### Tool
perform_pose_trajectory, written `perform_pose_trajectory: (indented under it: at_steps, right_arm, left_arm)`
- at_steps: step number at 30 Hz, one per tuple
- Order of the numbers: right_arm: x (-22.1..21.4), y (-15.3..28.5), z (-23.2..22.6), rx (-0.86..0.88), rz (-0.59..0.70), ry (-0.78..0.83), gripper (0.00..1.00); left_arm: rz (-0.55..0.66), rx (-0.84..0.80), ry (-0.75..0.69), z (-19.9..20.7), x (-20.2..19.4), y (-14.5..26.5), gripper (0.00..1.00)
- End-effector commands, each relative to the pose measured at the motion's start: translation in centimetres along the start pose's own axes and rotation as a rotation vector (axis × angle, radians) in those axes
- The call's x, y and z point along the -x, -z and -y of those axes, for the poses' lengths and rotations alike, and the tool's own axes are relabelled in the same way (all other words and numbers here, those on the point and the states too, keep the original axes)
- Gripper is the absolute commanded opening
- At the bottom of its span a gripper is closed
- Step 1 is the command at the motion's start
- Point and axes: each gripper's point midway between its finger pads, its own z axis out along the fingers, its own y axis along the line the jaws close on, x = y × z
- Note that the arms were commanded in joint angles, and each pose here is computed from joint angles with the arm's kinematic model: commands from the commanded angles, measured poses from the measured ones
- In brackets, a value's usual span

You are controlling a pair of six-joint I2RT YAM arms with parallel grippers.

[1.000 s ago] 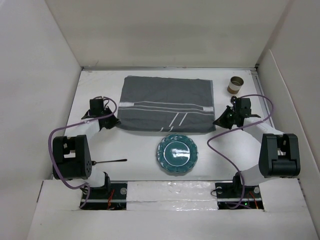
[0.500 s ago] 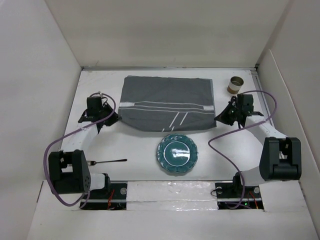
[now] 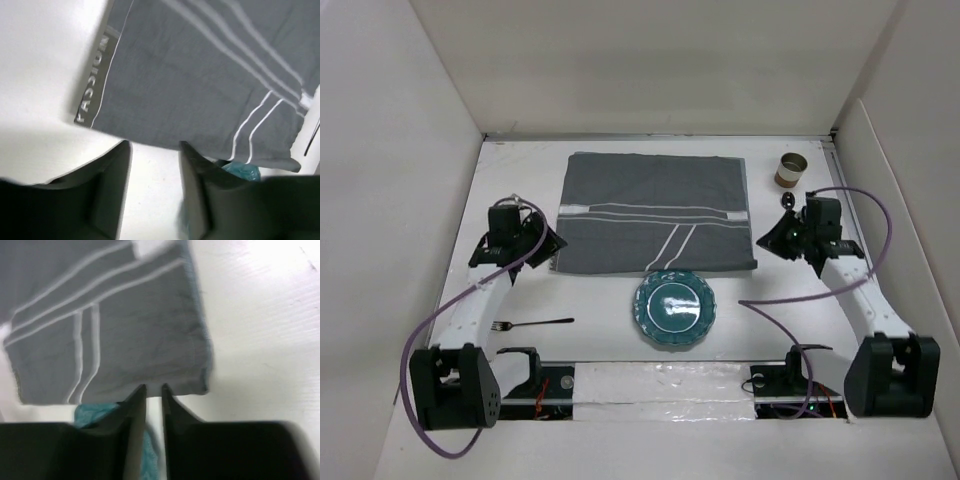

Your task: Set the dinner table for one person

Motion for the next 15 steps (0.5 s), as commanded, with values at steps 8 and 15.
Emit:
perform_pose_trajectory:
  at_steps: [8,15]
  right_arm:
    - [-13.0,2.1,-3.8,0.339,-0.372,0.169,0.74]
    - [-16.0,0.1,-3.7,0.344,-0.44,0.186,0.76]
  left_arm:
    - [0.188,-0.303,-0.169,9.3,6.9,5.1,0.0]
    - [0.176,-0.349,-0.328,15.9,6.5,3.3,0.03]
